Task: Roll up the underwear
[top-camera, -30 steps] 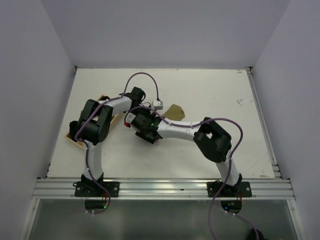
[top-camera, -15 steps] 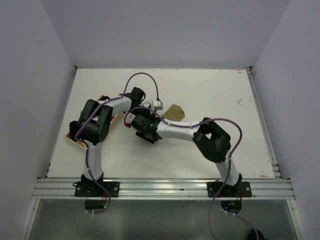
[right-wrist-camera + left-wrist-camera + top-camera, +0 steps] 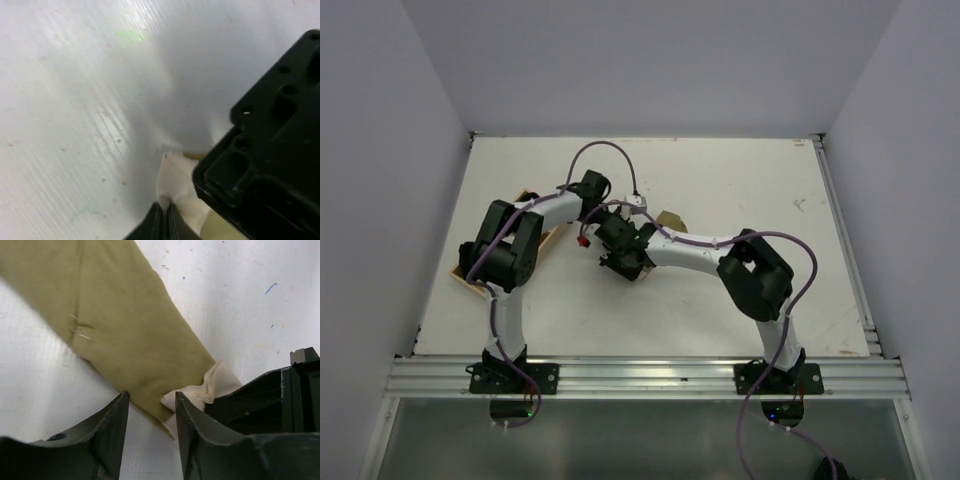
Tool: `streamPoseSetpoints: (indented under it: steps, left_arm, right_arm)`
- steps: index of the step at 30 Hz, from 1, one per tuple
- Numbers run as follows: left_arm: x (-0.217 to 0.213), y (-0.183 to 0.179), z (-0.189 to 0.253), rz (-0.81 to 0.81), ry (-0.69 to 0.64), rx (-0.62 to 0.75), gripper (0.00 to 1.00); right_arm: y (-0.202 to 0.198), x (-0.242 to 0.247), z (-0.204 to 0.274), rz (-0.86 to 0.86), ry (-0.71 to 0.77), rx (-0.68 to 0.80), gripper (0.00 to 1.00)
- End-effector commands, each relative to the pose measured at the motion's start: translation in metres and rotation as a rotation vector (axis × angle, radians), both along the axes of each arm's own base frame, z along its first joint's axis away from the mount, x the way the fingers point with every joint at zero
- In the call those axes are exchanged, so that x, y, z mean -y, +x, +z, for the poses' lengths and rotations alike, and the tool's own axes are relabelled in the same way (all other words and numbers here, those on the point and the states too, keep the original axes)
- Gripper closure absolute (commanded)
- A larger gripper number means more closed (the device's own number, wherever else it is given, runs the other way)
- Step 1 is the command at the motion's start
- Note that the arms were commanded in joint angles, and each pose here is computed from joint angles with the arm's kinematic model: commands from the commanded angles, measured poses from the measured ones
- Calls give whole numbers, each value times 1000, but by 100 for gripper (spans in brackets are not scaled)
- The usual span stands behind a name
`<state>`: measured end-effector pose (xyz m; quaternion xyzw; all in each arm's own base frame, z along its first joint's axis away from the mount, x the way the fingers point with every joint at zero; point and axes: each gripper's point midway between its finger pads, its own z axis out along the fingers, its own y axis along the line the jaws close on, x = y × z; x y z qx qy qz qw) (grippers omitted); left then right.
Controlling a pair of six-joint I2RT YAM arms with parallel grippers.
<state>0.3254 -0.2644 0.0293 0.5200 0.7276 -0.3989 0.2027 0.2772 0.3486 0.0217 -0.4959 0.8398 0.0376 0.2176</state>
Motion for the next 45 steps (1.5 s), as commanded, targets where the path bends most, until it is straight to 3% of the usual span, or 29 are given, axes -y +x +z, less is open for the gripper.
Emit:
streamPoseSetpoints:
  steps: [1, 6, 10, 20, 24, 27, 28, 31, 33, 37, 38, 40, 42, 45]
  left_arm:
    - [-8, -1, 24, 83, 36, -29, 52]
    - [-18, 14, 47, 172, 4, -2, 46]
    - [-29, 23, 64, 255, -21, 67, 47]
    - [-98, 70, 89, 759, 7, 192, 51]
    - [-102, 71, 103, 760, -18, 265, 51]
    - [-90, 59, 120, 668, -108, 320, 53]
    - [-87, 56, 130, 601, -139, 399, 53]
    - [-56, 9, 151, 247, -324, 463, 49]
    - [-49, -5, 156, 136, -380, 494, 50]
    - [-40, -24, 145, -18, -435, 399, 52]
    - [-40, -40, 133, -37, -423, 296, 53]
    - [-29, -48, 116, -142, -391, 303, 53]
    - [-27, -72, 95, -192, -318, 198, 54]
    - [-14, -95, 79, -292, -324, 147, 55]
  right_arm:
    - [5, 32, -6, -229, 106, -175, 100]
    - [-11, 32, -3, -238, 177, -261, 100]
    - [-24, 32, -2, -246, 223, -328, 100]
    - [-32, 42, -3, -284, 334, -428, 100]
    - [-31, 41, -5, -304, 376, -470, 100]
    - [-24, 38, 2, -334, 465, -536, 100]
    - [-24, 39, 7, -334, 501, -579, 100]
    - [-23, 38, 15, -335, 579, -667, 100]
    - [-28, 40, 19, -331, 628, -727, 100]
    - [-45, 41, 23, -334, 714, -827, 100]
    - [-54, 44, 19, -363, 715, -868, 100]
    - [-58, 41, 21, -344, 753, -889, 100]
    - [-64, 42, 17, -356, 768, -919, 100]
    - [-71, 41, 17, -353, 805, -951, 100]
